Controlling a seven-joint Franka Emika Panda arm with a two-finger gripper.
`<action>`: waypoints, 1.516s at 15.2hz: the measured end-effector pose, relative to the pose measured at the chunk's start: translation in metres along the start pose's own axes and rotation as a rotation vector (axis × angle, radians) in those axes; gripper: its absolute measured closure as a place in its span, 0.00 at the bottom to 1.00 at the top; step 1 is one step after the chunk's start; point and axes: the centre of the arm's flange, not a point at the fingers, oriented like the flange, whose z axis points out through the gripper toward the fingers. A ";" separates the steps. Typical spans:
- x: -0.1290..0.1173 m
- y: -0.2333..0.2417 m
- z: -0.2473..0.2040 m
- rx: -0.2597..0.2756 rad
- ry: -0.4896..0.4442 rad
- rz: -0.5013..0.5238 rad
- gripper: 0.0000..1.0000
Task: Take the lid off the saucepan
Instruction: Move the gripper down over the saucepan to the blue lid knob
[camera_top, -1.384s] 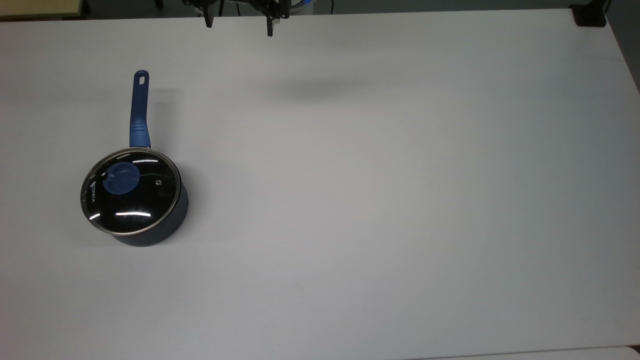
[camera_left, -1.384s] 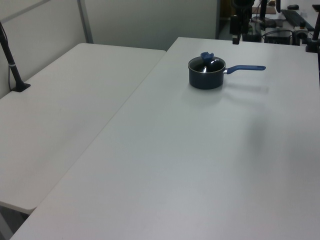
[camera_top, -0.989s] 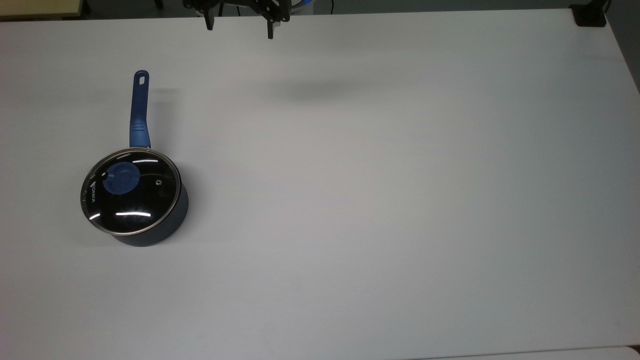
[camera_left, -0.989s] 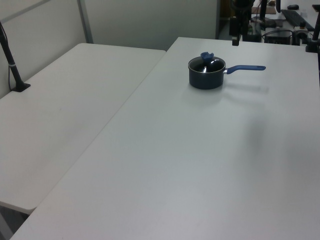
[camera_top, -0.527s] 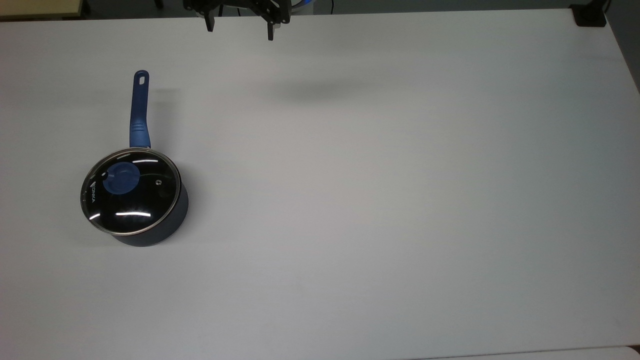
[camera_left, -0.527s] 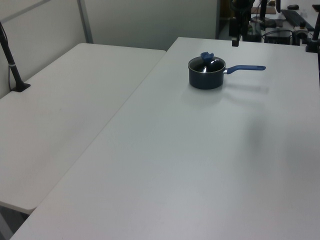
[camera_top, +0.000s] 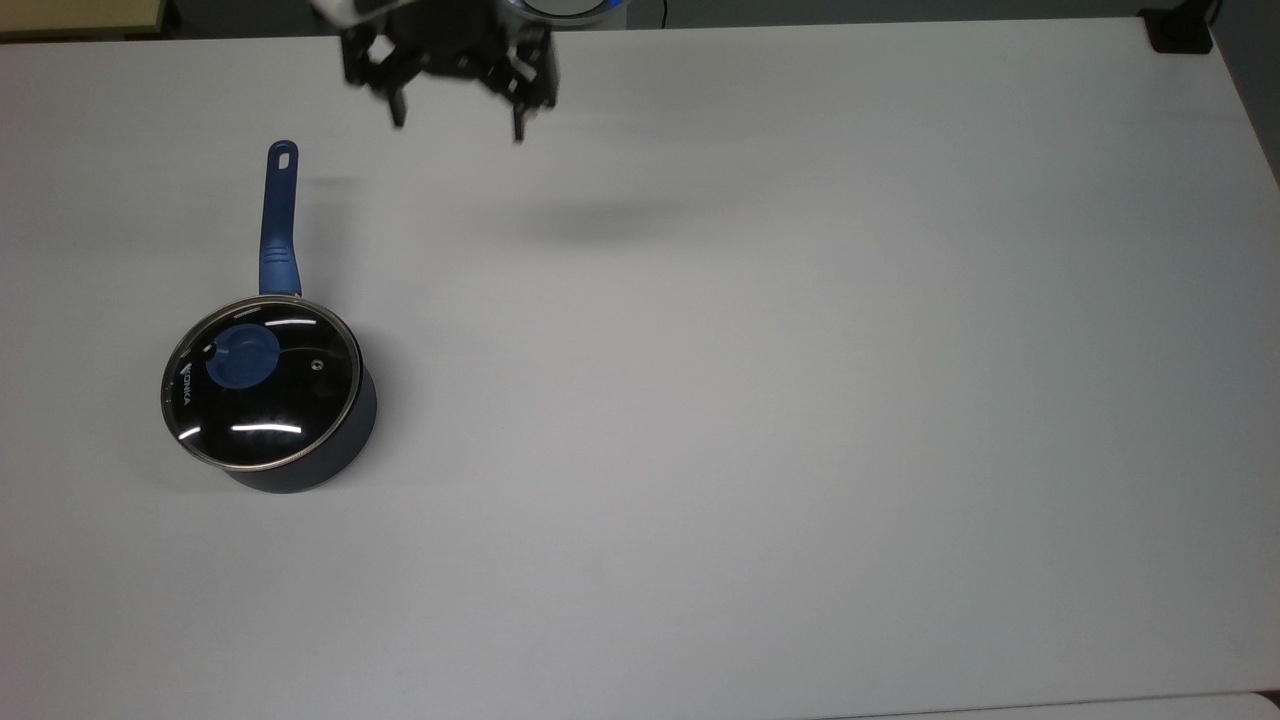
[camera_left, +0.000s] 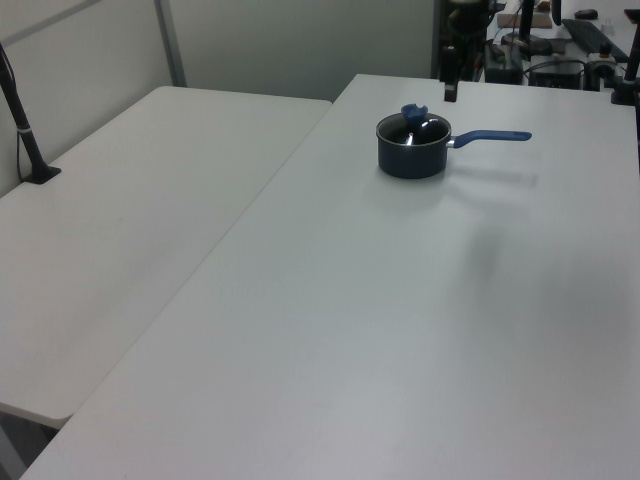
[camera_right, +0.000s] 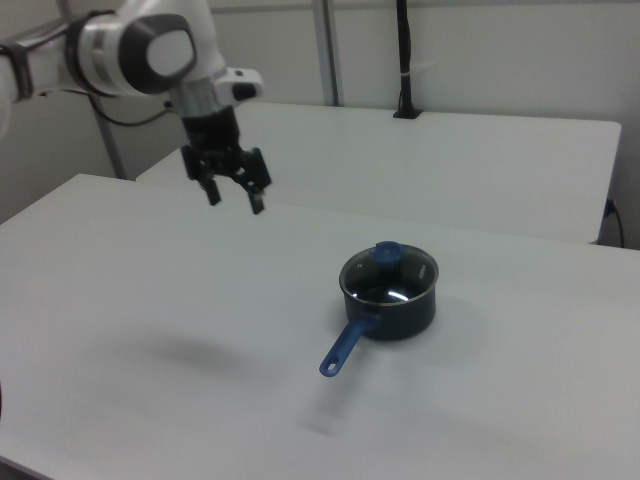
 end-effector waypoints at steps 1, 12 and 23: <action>0.007 0.011 0.009 -0.004 0.010 0.018 0.00; 0.072 0.154 0.108 -0.050 0.201 0.209 0.00; 0.098 0.157 0.154 -0.061 0.272 0.203 0.00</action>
